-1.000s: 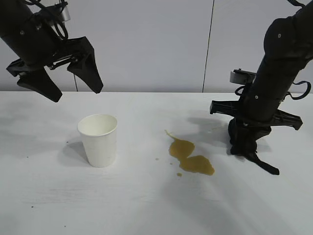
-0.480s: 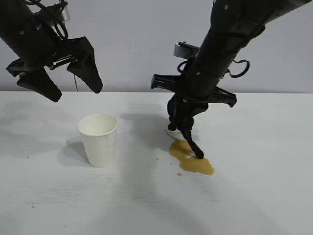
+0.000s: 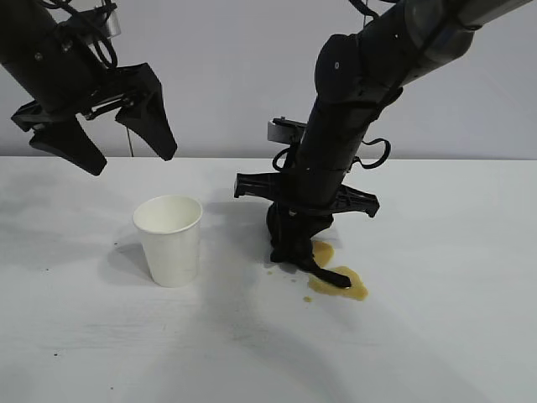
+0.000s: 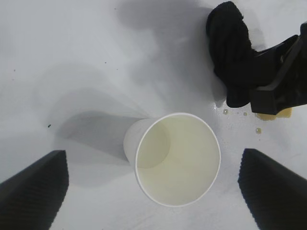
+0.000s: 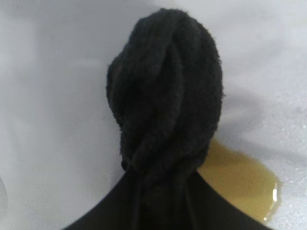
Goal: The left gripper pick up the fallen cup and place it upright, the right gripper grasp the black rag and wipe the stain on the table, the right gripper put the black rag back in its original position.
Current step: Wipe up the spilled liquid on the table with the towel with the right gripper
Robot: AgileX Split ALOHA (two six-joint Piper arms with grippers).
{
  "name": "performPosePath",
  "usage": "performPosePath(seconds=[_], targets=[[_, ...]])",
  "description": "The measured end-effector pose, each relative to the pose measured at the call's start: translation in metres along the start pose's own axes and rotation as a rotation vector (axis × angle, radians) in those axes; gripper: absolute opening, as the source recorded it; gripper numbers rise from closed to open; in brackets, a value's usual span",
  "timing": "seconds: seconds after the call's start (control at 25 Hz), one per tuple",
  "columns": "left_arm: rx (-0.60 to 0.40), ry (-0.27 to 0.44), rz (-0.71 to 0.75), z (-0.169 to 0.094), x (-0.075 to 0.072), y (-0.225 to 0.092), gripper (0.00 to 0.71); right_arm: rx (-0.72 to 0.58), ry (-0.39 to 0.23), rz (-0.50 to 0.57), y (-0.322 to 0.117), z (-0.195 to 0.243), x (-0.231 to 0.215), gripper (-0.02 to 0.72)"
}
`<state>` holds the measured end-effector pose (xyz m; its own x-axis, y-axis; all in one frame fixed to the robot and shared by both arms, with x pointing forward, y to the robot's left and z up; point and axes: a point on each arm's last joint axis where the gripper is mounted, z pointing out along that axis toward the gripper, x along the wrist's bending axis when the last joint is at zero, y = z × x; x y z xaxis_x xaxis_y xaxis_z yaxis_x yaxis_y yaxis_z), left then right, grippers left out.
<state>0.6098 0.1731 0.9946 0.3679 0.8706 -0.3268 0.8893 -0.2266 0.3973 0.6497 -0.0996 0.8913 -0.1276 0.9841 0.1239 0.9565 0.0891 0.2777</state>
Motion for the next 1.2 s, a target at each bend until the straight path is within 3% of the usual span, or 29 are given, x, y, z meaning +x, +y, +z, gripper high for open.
performPosePath(seconds=[0.16,0.4,0.6,0.88,1.2], targets=[[0.003,-0.001,0.0,0.0,0.0,0.0,0.694,0.005,-0.058,-0.019,-0.004,-0.01,-0.006,0.096],[0.006,-0.002,0.0,0.0,0.0,-0.001,0.694,-0.006,-0.076,-0.024,-0.009,-0.034,-0.013,0.096],[0.017,-0.007,0.0,0.0,-0.001,-0.002,0.694,0.052,-0.094,-0.026,-0.04,-0.027,-0.026,0.096],[0.033,-0.008,0.004,0.0,-0.001,-0.003,0.694,0.031,-0.041,0.006,-0.07,-0.042,-0.029,0.096],[0.033,-0.008,0.004,0.0,-0.001,-0.003,0.694,-0.018,0.021,-0.07,-0.081,-0.038,0.012,0.096]])
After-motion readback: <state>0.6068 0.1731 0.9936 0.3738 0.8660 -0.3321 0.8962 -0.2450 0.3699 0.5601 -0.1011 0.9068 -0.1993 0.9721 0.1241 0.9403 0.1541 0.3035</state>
